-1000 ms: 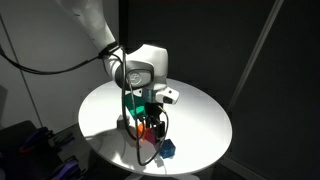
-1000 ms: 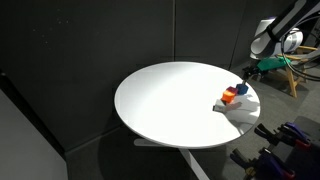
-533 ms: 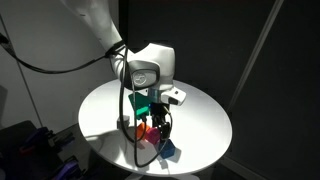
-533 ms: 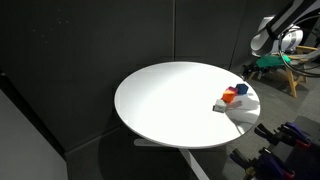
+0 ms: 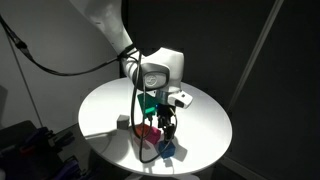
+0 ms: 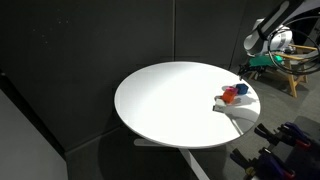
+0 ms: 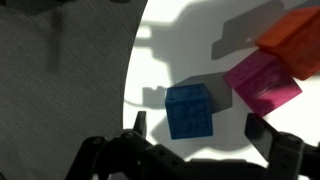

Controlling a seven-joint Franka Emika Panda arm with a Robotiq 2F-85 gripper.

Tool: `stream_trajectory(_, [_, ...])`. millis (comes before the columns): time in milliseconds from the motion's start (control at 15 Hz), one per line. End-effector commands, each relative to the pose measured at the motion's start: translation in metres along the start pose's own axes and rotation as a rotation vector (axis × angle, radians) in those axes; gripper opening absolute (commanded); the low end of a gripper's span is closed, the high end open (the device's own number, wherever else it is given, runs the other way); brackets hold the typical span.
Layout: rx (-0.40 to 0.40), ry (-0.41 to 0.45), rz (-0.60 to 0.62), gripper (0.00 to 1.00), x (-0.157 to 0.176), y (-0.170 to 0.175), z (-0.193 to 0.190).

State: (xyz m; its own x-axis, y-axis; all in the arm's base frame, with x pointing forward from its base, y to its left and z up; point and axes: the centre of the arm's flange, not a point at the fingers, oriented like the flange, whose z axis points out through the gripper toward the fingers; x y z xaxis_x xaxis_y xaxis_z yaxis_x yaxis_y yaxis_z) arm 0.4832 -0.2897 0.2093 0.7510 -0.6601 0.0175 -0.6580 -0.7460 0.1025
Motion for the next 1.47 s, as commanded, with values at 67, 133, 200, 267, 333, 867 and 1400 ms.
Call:
stream_trajectory(67, [-0.004,-0.021,0.041,1.00,0.026,-0.003,0.010])
stream_trajectory(133, [-0.006,-0.019,0.040,1.00,0.029,-0.003,0.012])
stream_trajectory(200, [-0.010,-0.015,0.038,1.00,0.031,-0.004,0.016])
stream_trajectory(267, [-0.014,-0.015,0.036,1.00,0.033,-0.005,0.020])
stream_trajectory(333, [-0.017,-0.016,0.034,1.00,0.034,-0.006,0.023])
stream_trajectory(867, [-0.030,-0.027,0.028,1.00,0.041,-0.002,0.047])
stream_trajectory(1400, [-0.034,-0.028,0.031,1.00,0.044,0.002,0.055])
